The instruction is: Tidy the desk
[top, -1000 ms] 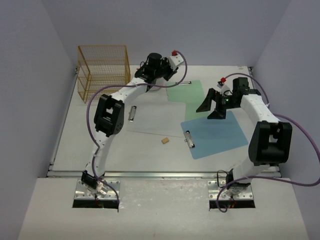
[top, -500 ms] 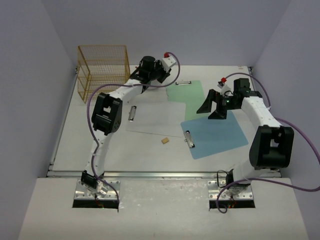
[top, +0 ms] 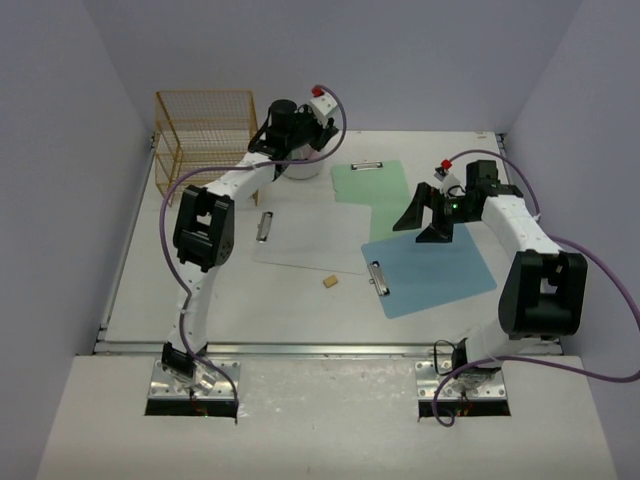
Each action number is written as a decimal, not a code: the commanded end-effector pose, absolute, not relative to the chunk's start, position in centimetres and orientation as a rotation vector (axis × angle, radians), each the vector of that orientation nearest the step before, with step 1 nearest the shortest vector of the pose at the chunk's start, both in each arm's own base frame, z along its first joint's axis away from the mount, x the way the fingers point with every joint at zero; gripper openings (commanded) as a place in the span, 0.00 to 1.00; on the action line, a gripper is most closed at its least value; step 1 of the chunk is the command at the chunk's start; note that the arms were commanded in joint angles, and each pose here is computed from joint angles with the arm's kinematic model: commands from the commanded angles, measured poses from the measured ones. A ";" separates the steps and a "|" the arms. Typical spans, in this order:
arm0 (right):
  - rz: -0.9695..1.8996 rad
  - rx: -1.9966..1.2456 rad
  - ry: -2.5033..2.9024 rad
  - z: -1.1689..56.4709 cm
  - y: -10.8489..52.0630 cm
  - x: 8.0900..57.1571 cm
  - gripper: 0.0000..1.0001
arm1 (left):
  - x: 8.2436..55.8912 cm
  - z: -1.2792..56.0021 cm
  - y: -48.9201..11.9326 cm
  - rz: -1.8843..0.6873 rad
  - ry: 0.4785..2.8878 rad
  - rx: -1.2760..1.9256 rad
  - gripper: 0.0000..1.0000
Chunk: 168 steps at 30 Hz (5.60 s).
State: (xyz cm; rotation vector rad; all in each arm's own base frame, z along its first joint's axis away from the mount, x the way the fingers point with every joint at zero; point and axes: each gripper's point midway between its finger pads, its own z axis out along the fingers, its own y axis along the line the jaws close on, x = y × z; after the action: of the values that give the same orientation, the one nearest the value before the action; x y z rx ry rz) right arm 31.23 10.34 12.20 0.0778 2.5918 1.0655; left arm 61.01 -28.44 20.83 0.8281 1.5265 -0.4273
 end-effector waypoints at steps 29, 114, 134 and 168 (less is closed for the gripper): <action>0.840 -0.312 2.457 14.6 10.7 33.6 0.94 | 62.7 23.2 -24.7 -0.389 1.509 0.729 0.49; 0.411 -1.303 1.718 22.4 33.3 47.4 0.00 | 31.9 34.0 -9.9 -0.895 1.603 0.176 0.99; 0.374 -0.412 1.381 28.6 30.6 64.9 0.00 | 33.1 32.3 -9.0 -0.870 1.609 0.097 1.00; 0.465 -0.321 1.463 19.2 30.3 68.6 0.02 | 32.9 31.3 -8.7 -0.873 1.630 0.080 1.00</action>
State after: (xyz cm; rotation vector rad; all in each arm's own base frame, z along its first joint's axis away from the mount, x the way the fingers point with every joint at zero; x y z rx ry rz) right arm 68.09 29.91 15.49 -0.3440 1.5714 0.4477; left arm 33.02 -9.12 30.32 0.0635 1.6717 -0.8942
